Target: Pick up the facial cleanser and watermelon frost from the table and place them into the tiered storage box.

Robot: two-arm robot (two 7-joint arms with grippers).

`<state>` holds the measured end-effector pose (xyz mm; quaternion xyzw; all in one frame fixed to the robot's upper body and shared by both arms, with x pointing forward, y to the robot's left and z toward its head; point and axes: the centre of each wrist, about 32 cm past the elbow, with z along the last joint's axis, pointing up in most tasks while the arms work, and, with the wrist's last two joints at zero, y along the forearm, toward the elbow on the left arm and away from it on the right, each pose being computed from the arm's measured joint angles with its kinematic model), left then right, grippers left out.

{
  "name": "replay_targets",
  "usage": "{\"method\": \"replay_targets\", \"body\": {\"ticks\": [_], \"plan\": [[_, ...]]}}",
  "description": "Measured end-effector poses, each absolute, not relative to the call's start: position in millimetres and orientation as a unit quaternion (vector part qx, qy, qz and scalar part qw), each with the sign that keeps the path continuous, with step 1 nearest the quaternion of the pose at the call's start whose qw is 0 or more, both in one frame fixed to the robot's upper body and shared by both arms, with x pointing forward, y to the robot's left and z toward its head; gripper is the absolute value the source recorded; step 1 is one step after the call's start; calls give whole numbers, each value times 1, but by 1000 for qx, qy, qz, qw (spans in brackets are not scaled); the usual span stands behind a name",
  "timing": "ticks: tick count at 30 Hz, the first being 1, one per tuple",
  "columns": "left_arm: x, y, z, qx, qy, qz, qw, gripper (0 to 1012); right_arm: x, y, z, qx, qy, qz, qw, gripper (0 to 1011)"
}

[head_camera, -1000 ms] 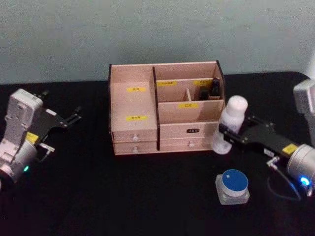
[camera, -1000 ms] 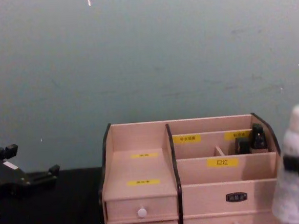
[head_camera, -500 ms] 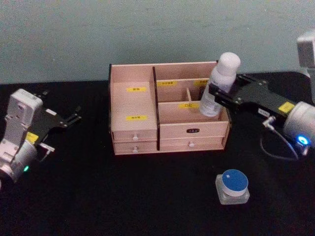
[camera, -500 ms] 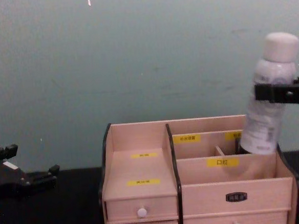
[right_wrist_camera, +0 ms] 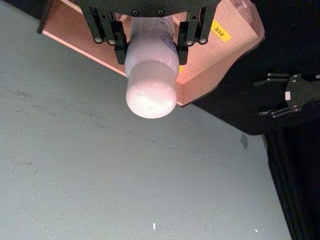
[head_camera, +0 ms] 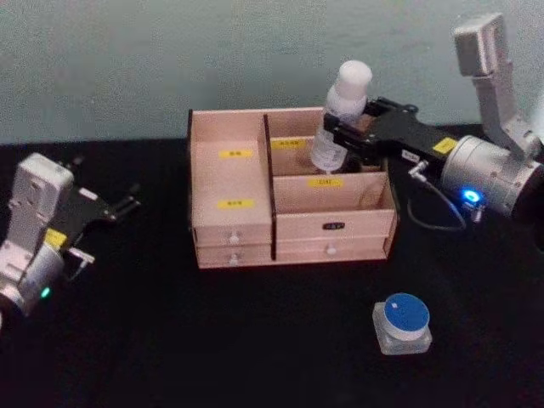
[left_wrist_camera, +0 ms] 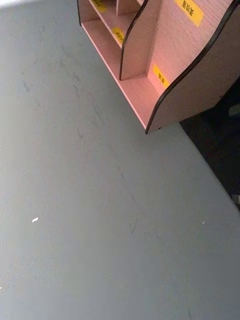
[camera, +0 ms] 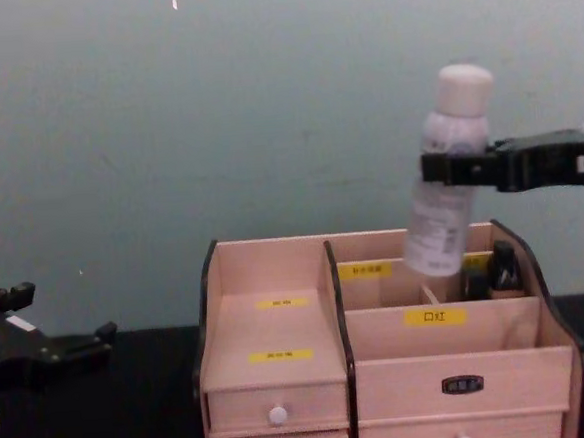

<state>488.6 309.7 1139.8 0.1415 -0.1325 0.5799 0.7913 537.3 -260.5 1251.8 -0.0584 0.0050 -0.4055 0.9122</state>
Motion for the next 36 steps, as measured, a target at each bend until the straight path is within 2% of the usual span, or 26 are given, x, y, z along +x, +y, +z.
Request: {"method": "replay_targets", "body": {"ticks": [19,36], "plan": [[489,310,1140,142,-132,580,791,1001,573,-246,1243,-83,30,-394,915,604],[489,310,1140,141,-132,580,791,1001,587,-238,1238,-89,30,-395,914,604]]}}
